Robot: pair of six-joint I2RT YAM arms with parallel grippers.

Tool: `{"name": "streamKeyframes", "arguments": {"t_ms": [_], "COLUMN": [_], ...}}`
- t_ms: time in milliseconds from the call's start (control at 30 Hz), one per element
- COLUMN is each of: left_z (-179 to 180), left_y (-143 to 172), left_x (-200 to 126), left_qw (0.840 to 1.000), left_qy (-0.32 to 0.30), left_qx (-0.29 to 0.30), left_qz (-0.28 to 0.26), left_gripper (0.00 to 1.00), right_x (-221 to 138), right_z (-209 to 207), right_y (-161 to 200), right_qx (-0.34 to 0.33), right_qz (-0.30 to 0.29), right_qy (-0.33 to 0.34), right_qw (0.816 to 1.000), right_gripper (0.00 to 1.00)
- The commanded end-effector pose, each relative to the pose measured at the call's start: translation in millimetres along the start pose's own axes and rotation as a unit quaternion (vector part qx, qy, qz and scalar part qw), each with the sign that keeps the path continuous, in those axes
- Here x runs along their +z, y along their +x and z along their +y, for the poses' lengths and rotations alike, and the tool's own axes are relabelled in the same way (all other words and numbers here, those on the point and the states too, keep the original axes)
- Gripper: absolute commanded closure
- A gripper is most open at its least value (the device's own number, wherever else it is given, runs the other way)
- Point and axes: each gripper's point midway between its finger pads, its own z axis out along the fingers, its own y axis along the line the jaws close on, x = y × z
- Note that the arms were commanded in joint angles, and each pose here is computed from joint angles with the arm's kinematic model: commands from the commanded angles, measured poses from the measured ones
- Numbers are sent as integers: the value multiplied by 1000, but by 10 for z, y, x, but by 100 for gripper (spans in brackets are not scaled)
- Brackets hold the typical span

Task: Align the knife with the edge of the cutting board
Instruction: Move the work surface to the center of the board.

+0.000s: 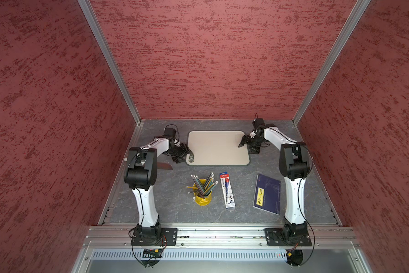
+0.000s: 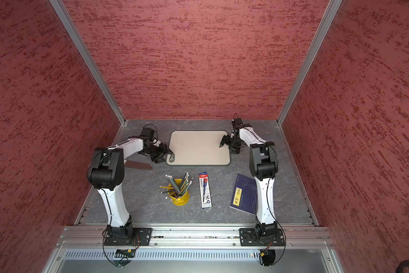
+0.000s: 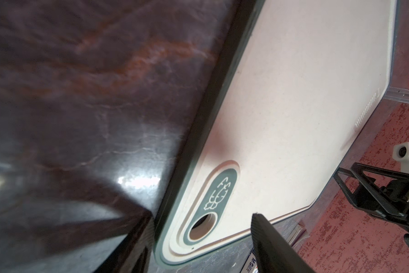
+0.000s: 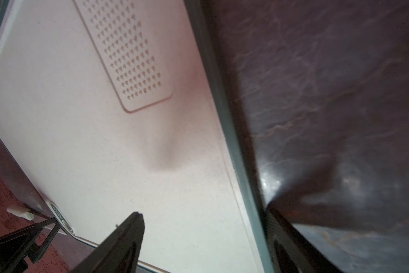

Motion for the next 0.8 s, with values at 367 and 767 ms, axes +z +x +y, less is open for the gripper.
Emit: {"name": "streamKeyframes", "arguments": {"t_ms": [367, 767], "left_z": [53, 15], "left_y": [221, 249], "left_x": [109, 112], "left_qw": [999, 999], "left_qy": [9, 15], "left_qx": [4, 5], "left_qz": [37, 40], "left_gripper": [31, 31], "right_x": [206, 178], "right_z": [267, 203], "right_y": [444, 382], "right_qx": [-2, 4], "right_qz": [59, 43], "right_qy": [-16, 5], "right_qw": [998, 999], "right_gripper": [14, 14]}}
